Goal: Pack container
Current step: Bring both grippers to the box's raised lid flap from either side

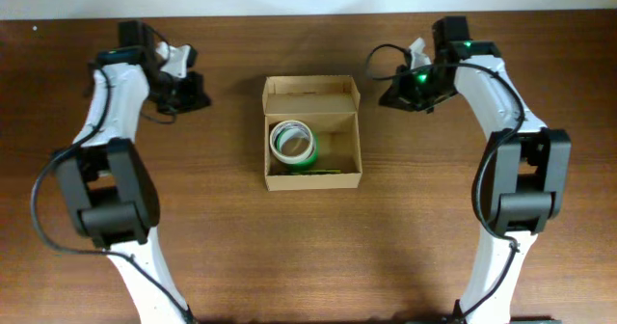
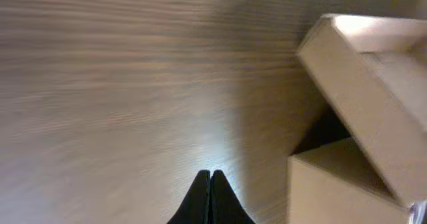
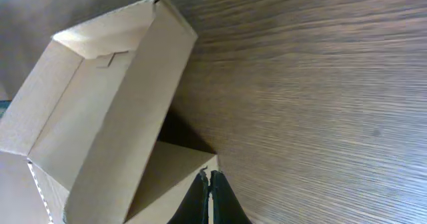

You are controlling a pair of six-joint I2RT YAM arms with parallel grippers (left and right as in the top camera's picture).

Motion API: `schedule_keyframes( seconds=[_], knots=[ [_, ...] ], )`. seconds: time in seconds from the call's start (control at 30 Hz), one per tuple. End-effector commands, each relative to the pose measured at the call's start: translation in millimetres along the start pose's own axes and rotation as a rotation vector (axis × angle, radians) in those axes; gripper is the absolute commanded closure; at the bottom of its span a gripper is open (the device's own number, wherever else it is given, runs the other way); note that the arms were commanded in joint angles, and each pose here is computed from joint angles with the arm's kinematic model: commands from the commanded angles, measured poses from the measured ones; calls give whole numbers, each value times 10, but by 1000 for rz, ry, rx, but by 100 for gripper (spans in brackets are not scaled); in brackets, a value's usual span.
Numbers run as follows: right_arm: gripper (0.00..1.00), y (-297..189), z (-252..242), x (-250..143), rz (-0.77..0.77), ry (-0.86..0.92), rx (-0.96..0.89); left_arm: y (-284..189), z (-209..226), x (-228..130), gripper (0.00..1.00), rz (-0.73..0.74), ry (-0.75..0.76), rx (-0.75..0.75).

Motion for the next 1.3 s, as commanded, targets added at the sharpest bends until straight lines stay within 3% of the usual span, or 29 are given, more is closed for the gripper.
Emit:
schedule_keyframes(
  seconds=[0.0,0.2,0.6,0.83,1.27],
  knots=[
    [96,85,-39,-16,20,-5,-8,342,-232,-13,98,26,-23,-199],
    [96,189,-51,-49,23,-22,-11,789,-455,-75,98,81,-26,-310],
    [96,623,-191,-203,97,-20,-16,1038,-717,39,98,41,12,-355],
    [96,739,63,-83,78,-140,230,1003,-760,203,98,-53,77,-419],
    [96,382,364,1,89,-235,558,735,-895,448,98,-208,211,-672]
  ],
)
Point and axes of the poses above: each gripper's point midway between its finger pads, its own y axis out along the fingers, its own z axis along the line the jaws close on, x = y × z, the point moved 7 cm from there along -y, back along the fingers, and after that the axes turned 8 degrees about y, right-handed, at the moved point
